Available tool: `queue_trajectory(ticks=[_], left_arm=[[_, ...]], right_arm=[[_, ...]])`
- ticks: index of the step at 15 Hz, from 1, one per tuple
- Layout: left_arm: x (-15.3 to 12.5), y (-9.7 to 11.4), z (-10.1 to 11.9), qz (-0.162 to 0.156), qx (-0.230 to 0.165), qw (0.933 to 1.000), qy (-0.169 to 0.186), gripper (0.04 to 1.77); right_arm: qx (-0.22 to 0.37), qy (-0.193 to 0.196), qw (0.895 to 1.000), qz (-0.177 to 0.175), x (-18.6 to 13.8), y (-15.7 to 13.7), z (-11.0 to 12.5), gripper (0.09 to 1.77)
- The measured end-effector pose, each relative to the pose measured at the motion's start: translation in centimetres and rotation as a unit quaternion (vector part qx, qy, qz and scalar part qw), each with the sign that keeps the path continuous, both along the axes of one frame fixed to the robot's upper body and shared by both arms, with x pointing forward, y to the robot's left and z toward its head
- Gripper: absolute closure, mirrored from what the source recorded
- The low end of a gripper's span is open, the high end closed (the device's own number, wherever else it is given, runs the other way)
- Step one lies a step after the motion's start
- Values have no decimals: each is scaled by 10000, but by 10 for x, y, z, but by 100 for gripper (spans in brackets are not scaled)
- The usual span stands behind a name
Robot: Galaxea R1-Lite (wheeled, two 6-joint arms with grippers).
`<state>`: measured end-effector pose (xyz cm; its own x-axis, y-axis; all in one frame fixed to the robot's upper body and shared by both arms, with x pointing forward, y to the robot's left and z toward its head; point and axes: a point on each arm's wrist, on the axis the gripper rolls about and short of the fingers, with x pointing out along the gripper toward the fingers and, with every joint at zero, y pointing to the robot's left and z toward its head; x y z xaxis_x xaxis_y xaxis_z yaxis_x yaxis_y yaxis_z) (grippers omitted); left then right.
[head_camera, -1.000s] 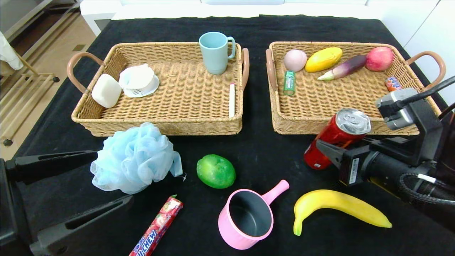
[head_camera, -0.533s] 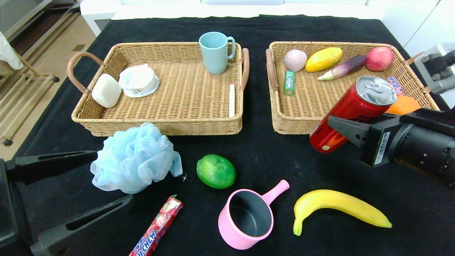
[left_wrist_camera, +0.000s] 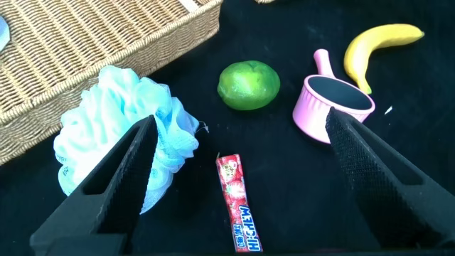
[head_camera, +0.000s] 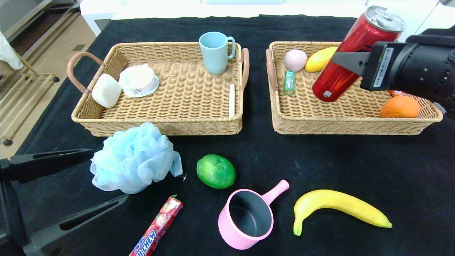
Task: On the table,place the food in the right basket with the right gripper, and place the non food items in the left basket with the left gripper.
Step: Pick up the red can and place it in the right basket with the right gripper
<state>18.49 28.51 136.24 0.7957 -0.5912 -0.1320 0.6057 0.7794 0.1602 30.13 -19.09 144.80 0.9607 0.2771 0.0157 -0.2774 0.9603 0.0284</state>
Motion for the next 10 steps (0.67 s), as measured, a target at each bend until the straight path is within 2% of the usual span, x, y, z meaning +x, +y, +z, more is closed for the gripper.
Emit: queue_trajectory(ticks=[3,10], left_arm=[[-1,1,1,6,-24,10000,-34,9],[-2,1,2,7,-28,10000,-61,9]], right_arm=[[28,-54,9998,-207,31,5,8,86],[-52,102,9978,-650,96,6,-9,86]])
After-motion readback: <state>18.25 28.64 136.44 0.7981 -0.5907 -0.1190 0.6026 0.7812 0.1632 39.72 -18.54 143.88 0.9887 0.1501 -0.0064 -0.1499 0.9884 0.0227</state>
